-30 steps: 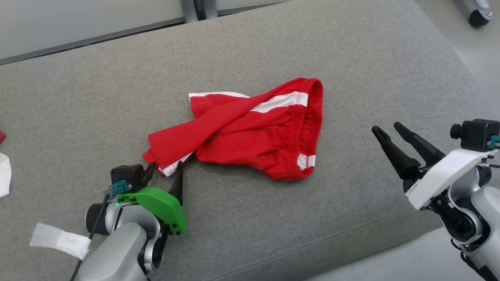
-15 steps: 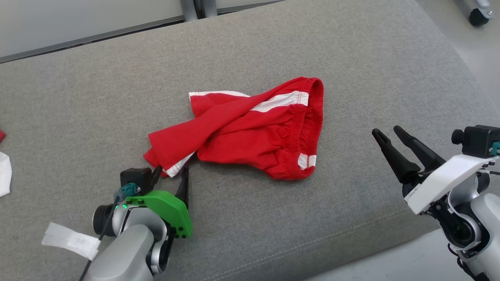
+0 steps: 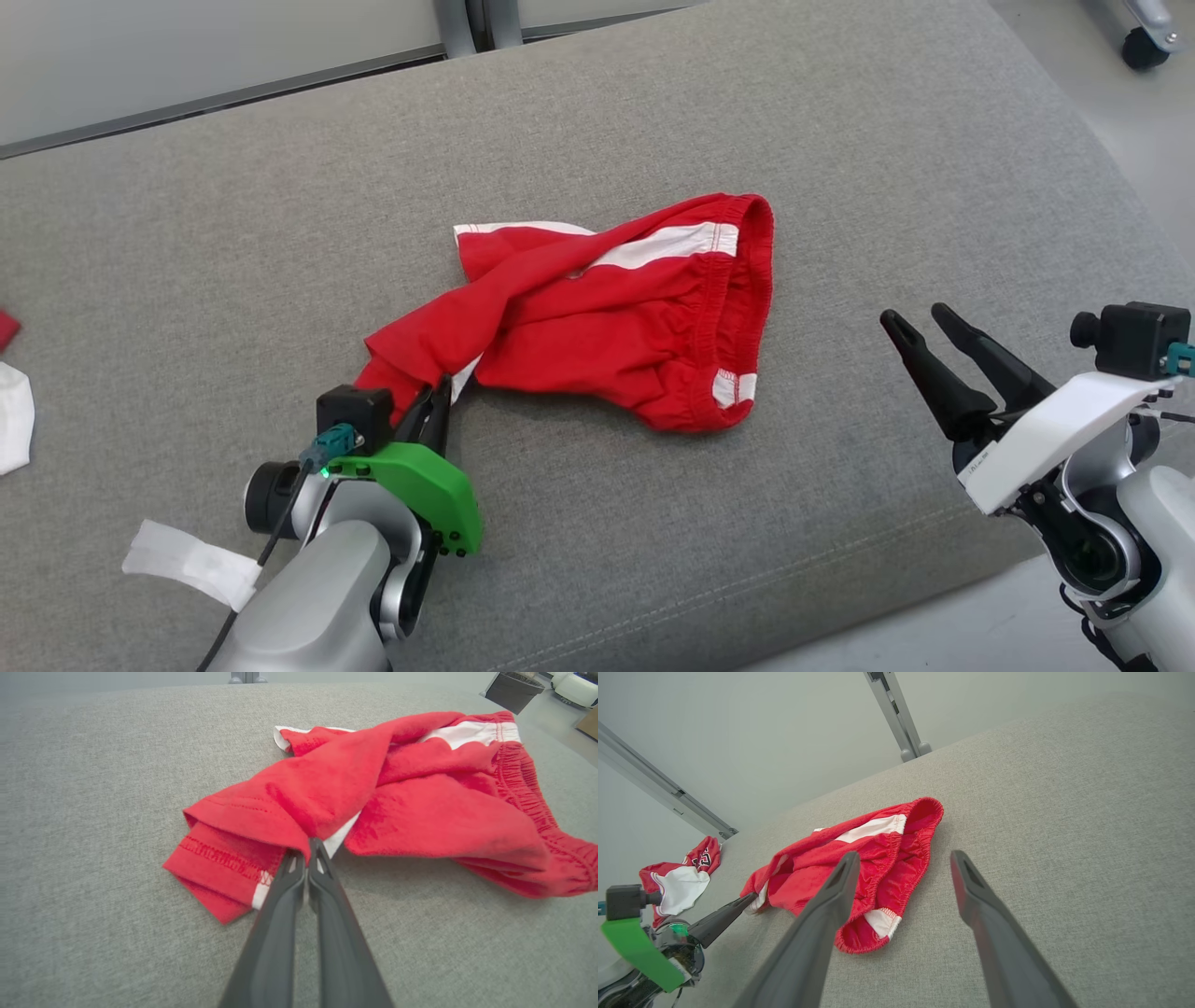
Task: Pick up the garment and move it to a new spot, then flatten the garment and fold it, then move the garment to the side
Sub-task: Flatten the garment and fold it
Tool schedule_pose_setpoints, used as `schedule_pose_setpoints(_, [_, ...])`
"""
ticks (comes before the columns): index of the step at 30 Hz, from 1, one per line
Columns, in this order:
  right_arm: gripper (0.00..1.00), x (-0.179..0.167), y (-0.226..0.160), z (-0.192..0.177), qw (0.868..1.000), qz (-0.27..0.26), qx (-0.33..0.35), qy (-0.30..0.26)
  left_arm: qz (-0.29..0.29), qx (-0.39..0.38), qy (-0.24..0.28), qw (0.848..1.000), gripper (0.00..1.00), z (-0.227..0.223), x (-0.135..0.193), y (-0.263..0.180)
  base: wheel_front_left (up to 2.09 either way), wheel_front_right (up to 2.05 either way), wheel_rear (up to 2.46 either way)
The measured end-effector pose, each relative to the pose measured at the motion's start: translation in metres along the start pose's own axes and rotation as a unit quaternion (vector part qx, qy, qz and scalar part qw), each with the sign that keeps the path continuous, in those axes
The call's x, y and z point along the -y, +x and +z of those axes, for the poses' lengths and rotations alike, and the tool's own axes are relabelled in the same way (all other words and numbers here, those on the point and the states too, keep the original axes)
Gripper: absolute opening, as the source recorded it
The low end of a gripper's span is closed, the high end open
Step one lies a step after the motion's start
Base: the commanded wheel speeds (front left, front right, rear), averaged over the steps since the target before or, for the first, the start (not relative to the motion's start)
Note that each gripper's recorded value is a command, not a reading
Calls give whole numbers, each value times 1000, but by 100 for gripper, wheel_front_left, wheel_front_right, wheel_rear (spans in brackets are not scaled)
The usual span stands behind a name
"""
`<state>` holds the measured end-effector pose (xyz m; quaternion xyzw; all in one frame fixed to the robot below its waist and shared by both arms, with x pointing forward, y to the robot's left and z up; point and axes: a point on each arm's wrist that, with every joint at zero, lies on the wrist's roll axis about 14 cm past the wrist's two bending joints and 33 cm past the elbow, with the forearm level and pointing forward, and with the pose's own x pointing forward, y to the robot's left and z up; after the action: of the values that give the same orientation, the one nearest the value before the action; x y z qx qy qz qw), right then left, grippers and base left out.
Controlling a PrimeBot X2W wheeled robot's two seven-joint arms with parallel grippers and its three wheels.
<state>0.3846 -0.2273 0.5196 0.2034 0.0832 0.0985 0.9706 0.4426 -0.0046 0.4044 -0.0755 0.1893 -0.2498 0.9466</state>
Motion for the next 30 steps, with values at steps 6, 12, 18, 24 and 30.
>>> schedule_pose_setpoints(6, [100, -3, -2, -4, 1000, 3, -2, 5, -29, 59, -27, 997, 0, 36, 19, -6, 0, 0, 0])
schedule_pose_setpoints(12, [100, -12, -3, -5, 1000, 16, -3, 7, -63, 108, -36, 991, 0, 69, 40, -35, 0, 0, 0])
schedule_pose_setpoints(18, [100, -23, -2, -5, 999, 33, -3, 8, -99, 134, -32, 986, 0, 104, 65, -70, 0, 0, 0])
schedule_pose_setpoints(24, [100, -38, 3, -7, 998, 55, -5, 10, -107, 143, -66, 982, 0, 134, 77, -104, 0, 0, 0])
schedule_pose_setpoints(30, [100, -49, 13, -14, 997, 71, -19, 11, -37, 94, -86, 991, 0, 110, 28, -86, 0, 0, 0])
